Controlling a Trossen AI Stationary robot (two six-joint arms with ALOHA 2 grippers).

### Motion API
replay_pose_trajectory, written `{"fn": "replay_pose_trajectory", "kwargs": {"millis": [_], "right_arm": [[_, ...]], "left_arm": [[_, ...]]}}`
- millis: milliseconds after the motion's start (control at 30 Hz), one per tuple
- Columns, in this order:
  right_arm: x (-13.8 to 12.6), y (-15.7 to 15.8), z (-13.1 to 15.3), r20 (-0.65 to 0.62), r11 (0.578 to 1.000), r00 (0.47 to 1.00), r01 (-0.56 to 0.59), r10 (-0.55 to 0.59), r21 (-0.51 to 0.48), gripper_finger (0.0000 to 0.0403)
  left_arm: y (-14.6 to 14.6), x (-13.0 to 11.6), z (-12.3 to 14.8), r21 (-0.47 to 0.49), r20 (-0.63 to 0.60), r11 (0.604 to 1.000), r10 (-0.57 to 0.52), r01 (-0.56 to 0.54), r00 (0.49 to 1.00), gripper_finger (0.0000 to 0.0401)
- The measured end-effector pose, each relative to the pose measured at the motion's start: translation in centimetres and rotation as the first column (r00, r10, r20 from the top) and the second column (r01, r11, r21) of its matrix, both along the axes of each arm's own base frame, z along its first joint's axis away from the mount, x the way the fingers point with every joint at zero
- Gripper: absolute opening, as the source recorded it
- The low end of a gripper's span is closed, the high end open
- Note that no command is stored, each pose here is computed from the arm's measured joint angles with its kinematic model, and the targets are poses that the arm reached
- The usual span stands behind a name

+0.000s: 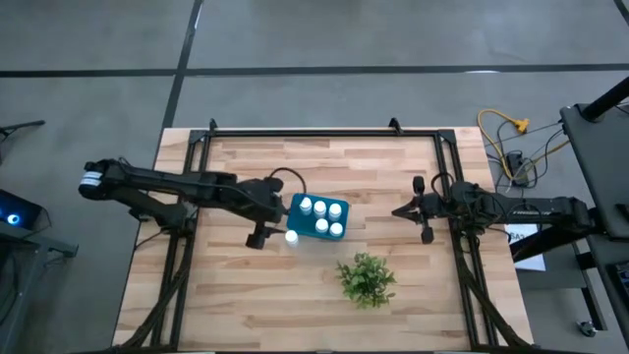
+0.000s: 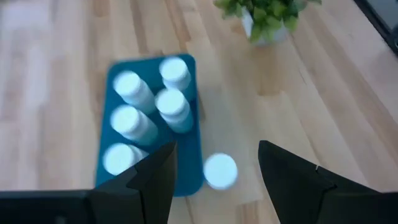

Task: Pick and place pill bottles into a basket
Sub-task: Put the white pill bottle in the blue bin

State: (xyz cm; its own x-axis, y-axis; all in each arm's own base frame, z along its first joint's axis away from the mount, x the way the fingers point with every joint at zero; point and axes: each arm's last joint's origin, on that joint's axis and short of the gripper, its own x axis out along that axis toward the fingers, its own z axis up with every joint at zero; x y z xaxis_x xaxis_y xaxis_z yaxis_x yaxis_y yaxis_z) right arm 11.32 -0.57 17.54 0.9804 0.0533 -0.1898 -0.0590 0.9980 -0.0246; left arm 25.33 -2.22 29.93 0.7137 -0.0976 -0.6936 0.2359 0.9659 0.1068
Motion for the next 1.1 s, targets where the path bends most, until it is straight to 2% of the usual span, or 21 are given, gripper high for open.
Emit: {"fn": "replay_pose_trajectory", "kwargs": {"millis": [300,433,567,700,800,867,967,1000,1100], "right_arm": [[-0.1,-0.1,-0.3,-0.040,0.999,0.998,0.042,-0.042,0.009,0.0008],[-0.1,-0.2,-0.3,-0.041,0.998,0.997,0.066,-0.066,0.015,0.0008],[-0.1,-0.2,-0.4,-0.044,0.998,0.997,0.068,-0.067,0.015,0.0008],[-0.1,-0.2,-0.4,-0.045,0.998,0.997,0.068,-0.067,0.015,0.0009],[-0.1,-0.2,-0.4,-0.045,0.997,0.997,0.069,-0.068,0.018,0.0009],[-0.1,-0.2,-0.4,-0.046,0.997,0.996,0.073,-0.071,0.033,0.0009],[-0.1,-0.2,-0.4,-0.048,0.995,0.995,0.087,-0.085,0.051,0.0009],[-0.1,-0.2,-0.4,-0.049,0.994,0.995,0.095,-0.092,0.057,0.0008],[-0.1,-0.3,-0.4,-0.048,0.993,0.994,0.105,-0.103,0.055,0.0009]], "left_arm": [[-1.3,3.0,-2.7,-0.004,-0.239,1.000,-0.002,0.002,0.971,0.0206],[-2.0,4.3,-3.7,0.072,-0.331,0.997,0.035,-0.012,0.943,0.0206],[-3.0,5.4,-4.5,0.089,-0.373,0.996,0.034,0.000,0.927,0.0206],[-3.4,5.6,-4.6,0.200,-0.417,0.979,0.114,-0.031,0.902,0.0206],[-3.4,5.6,-4.2,0.214,-0.379,0.970,0.194,-0.118,0.905,0.0206],[-3.3,5.7,-3.5,0.172,-0.343,0.963,0.256,-0.207,0.904,0.0206],[-3.2,5.6,-2.5,0.084,-0.310,0.931,0.362,-0.354,0.879,0.0206],[-3.3,5.6,-2.1,0.039,-0.300,0.908,0.409,-0.417,0.862,0.0206],[-3.3,5.6,-1.3,-0.101,-0.318,0.795,0.544,-0.598,0.777,0.0206]]}}
